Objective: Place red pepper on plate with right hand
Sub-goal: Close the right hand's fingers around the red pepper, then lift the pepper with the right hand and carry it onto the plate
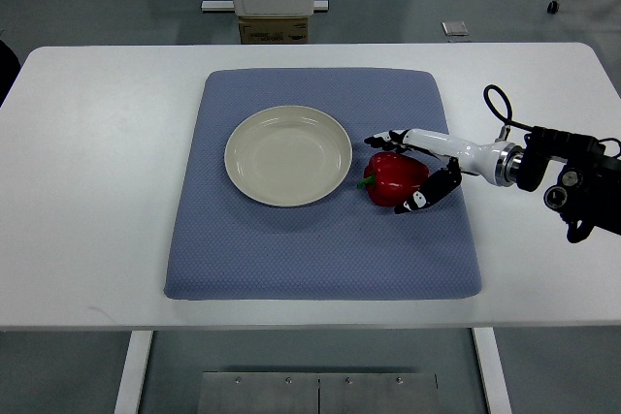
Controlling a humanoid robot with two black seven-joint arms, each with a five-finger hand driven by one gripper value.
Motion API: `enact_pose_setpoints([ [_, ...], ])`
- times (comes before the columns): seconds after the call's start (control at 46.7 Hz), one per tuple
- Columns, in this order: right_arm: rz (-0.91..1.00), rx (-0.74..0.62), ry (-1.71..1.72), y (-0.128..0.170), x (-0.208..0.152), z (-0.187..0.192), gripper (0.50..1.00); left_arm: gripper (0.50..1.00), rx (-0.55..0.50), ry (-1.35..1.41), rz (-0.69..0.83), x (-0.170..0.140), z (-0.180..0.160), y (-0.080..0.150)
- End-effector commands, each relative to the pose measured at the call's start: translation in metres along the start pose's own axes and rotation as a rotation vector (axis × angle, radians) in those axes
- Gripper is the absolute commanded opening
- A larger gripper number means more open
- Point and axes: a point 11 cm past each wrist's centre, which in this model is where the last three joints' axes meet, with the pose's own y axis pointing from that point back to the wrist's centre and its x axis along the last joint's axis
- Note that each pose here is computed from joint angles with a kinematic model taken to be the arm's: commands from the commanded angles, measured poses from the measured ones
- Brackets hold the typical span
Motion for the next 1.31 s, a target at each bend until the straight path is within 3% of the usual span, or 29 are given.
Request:
enact_pose_setpoints([
  [0.0, 0.007, -0.011, 0.0, 0.0, 0.001, 0.004, 0.912, 1.0, -0.001, 0.0, 0.0, 0.0, 0.0, 0.0],
  [0.428, 0.003, 0.01, -0.001, -0.002, -0.001, 0.002, 0.822, 1.0, -0.001, 0.0, 0.0, 0.0, 0.0, 0.0],
  [0.493, 0.001, 0.015, -0.001, -0.002, -0.001, 0.002, 0.774, 1.0, -0.001, 0.0, 0.0, 0.0, 0.0, 0.0],
  [0.535, 0.0, 0.016, 0.001, -0.002, -0.001, 0.002, 0.709, 1.0, 0.001, 0.0, 0.0, 0.0, 0.0, 0.0],
  [0.557, -0.003, 0.014, 0.002, -0.002, -0.002, 0.002, 0.657, 1.0, 0.001, 0.0, 0.0, 0.0, 0.0, 0.0],
  [0.6, -0.004, 0.014, 0.005, -0.002, -0.002, 0.002, 0.5, 1.0, 0.001, 0.0, 0.0, 0.0, 0.0, 0.0],
  [1.049, 0.048, 0.036, 0.036, -0.008, 0.028, -0.021, 0.5, 1.0, -0.001, 0.0, 0.0, 0.0, 0.0, 0.0],
  [1.285, 0.077, 0.053, 0.056, -0.034, 0.044, -0.055, 0.5, 1.0, 0.001, 0.0, 0.0, 0.0, 0.0, 0.0],
])
